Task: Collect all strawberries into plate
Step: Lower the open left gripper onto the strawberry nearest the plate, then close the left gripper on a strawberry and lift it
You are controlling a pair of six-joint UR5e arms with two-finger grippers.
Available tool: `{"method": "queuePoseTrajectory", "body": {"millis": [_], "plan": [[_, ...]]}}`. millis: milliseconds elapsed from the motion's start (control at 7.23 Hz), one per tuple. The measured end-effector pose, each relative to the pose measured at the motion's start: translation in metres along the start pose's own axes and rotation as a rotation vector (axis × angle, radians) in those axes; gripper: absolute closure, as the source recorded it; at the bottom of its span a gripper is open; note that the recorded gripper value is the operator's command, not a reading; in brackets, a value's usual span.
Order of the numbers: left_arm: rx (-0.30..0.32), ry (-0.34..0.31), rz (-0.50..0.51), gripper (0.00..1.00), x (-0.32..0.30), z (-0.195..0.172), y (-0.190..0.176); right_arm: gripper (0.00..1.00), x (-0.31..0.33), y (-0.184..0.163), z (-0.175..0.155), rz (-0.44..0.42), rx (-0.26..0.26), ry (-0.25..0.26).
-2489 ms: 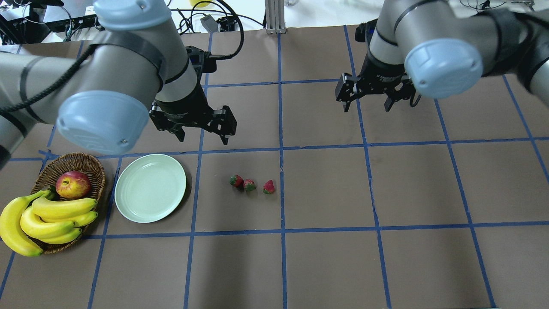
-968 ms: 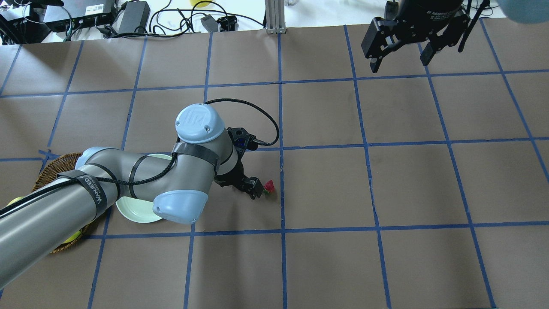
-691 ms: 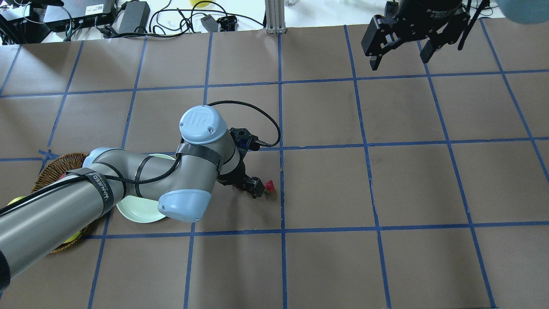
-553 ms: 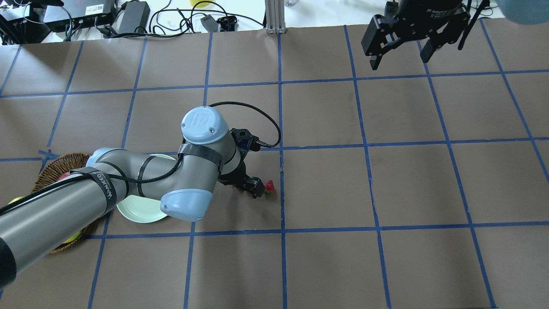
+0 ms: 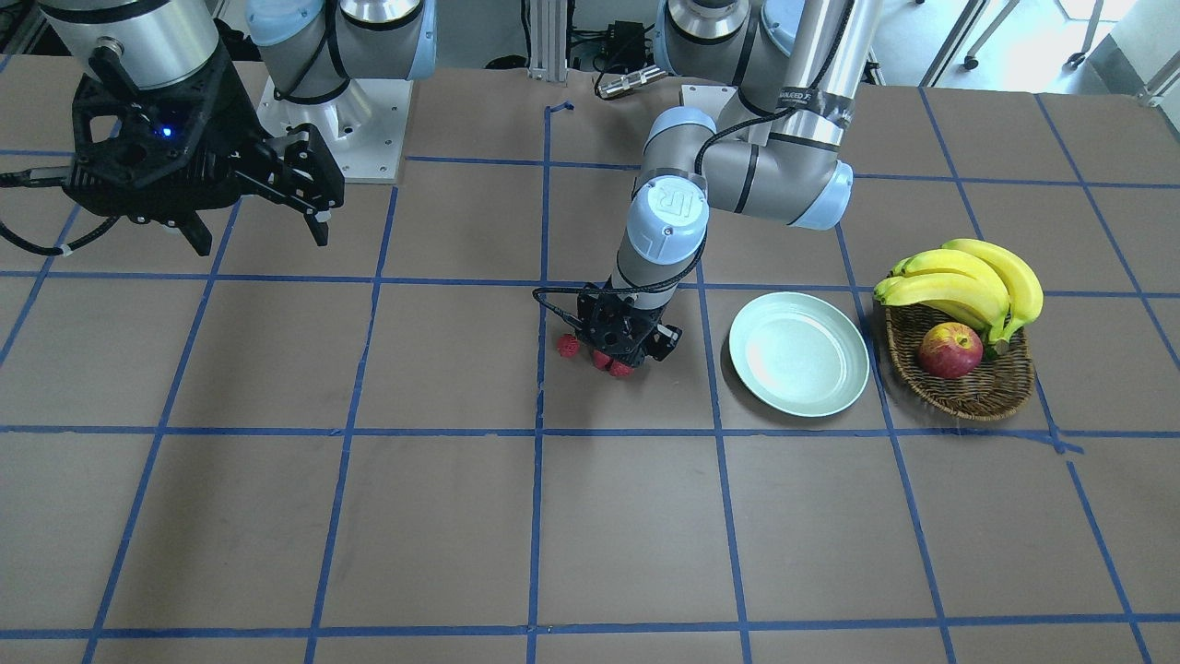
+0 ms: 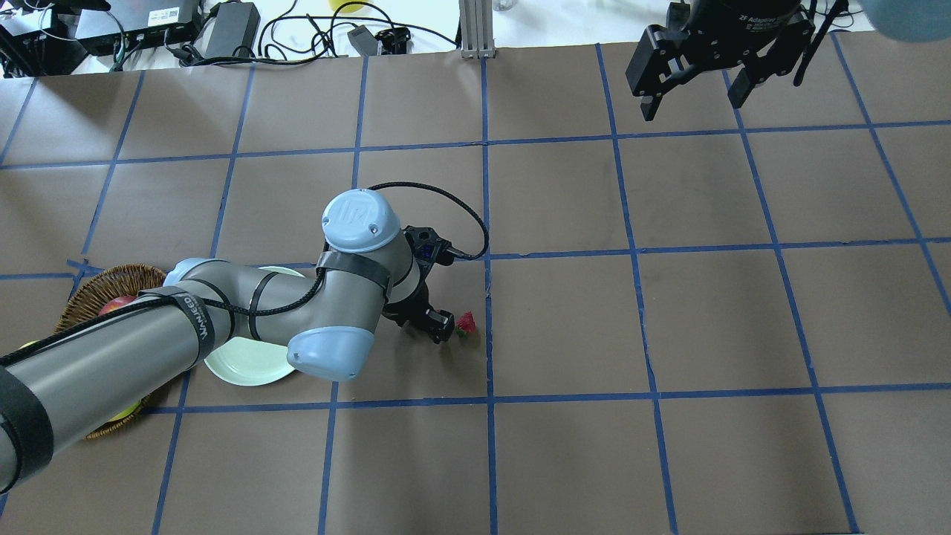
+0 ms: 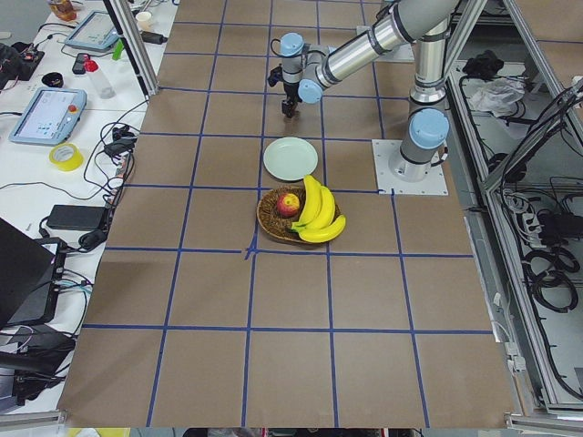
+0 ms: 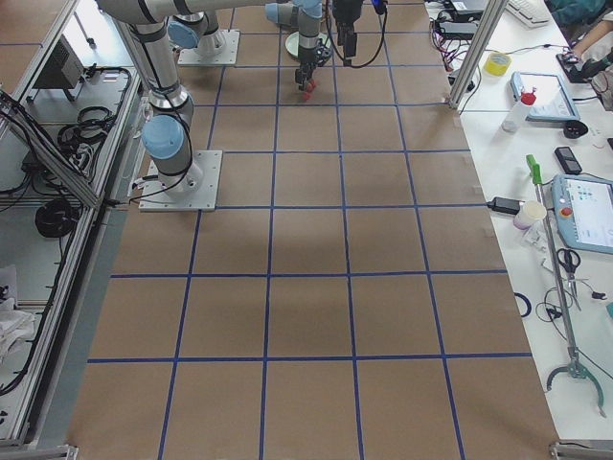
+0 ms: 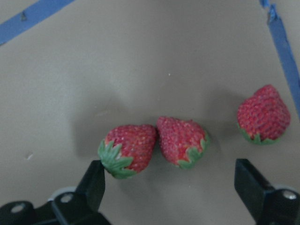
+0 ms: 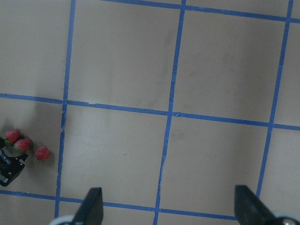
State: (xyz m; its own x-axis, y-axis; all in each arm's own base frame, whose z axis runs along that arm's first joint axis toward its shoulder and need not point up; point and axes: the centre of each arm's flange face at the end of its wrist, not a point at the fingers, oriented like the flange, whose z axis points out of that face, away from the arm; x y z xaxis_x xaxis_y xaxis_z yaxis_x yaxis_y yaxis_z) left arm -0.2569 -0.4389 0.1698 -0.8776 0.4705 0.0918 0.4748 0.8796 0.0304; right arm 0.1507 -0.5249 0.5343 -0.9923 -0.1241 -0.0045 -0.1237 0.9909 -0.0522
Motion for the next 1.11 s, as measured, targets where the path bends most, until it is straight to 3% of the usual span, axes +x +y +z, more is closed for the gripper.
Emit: {"method": "queuePoseTrajectory", "body": {"millis": [553,830,968,1106], "plan": [[0.022,-0.011,0.031,1.00,-0.005,-0.011,-0.010,0.00,0.000,0.001,-0.002,0.000,0.004,0.000],[0.029,-0.016,-0.007,0.06,-0.010,-0.028,-0.018,0.00,0.000,0.002,-0.002,0.000,0.004,0.000],[0.010,-0.013,-0.070,0.00,-0.016,-0.036,-0.021,0.00,0.000,0.002,-0.002,0.000,0.004,0.000],[0.008,-0.010,-0.130,0.00,-0.023,-0.045,-0.027,0.00,0.000,0.002,-0.002,0.000,0.004,0.000]]}}
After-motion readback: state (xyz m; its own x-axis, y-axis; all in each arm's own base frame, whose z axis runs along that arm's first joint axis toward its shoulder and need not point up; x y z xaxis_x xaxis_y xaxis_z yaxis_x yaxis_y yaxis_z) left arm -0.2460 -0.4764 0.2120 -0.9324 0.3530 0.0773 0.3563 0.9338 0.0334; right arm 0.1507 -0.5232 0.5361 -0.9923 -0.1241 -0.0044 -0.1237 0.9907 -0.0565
